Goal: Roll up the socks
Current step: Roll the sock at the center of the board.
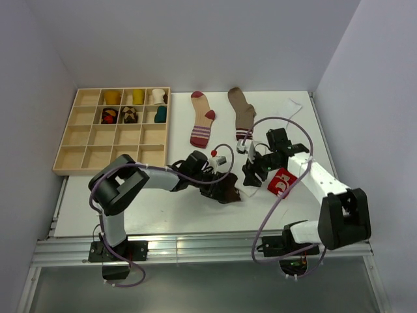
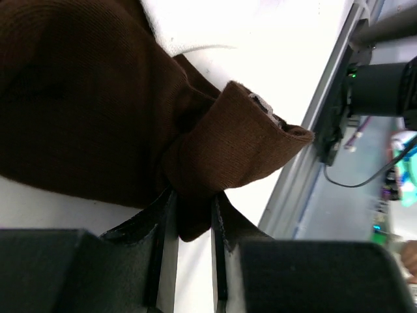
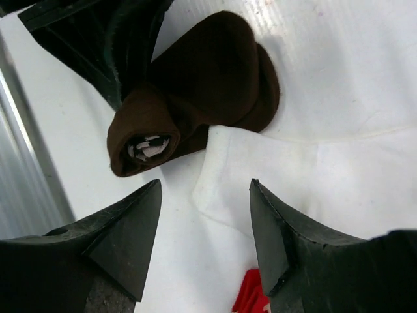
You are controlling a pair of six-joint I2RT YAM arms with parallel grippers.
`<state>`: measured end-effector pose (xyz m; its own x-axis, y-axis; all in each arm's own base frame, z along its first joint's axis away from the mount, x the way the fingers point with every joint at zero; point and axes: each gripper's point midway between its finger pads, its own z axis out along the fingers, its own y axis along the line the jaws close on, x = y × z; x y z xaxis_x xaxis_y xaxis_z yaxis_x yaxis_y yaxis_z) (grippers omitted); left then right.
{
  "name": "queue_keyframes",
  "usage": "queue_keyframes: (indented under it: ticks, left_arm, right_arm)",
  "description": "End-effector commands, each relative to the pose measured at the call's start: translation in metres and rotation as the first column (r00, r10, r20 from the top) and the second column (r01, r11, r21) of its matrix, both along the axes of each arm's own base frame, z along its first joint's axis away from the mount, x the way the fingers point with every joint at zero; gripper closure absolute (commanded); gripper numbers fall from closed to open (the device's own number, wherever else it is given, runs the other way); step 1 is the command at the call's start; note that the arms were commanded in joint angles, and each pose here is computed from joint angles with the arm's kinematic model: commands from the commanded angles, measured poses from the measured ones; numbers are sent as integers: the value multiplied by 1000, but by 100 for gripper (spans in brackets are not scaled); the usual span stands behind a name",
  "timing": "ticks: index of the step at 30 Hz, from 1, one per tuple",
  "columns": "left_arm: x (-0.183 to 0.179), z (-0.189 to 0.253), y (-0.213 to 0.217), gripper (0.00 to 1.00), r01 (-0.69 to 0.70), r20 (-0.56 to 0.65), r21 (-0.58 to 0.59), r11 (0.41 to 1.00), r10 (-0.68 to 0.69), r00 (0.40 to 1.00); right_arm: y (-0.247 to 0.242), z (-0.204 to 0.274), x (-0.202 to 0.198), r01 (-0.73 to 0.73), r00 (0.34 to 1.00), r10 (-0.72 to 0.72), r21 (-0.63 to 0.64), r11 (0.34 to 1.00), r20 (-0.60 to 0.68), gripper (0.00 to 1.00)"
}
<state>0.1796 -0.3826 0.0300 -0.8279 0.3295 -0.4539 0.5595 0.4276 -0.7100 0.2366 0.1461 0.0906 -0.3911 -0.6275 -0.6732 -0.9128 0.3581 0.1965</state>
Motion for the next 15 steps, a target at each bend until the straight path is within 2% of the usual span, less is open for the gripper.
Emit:
queue_keyframes:
  ticks: [1,5,9,15]
  left_arm:
    - [-26,-32,20,100,-2,-210,173,985,39,977]
    - [-26,-27,18,100,-9,-282,178,984,60,958]
    - [-25,-24,20,100,-21,-331,175,984,79,940]
    - [-20,-31,30,100,-54,-379,222,974,137,915]
  right_arm:
    - [4,13,14,-57,973,55,2,998,222,36]
    - [13,12,-3,-106,948,109,-28,994,299,34]
    - [36,8,-21,-179,886,193,-72,981,423,33]
    - [42,2,-36,-219,824,244,-108,970,512,33]
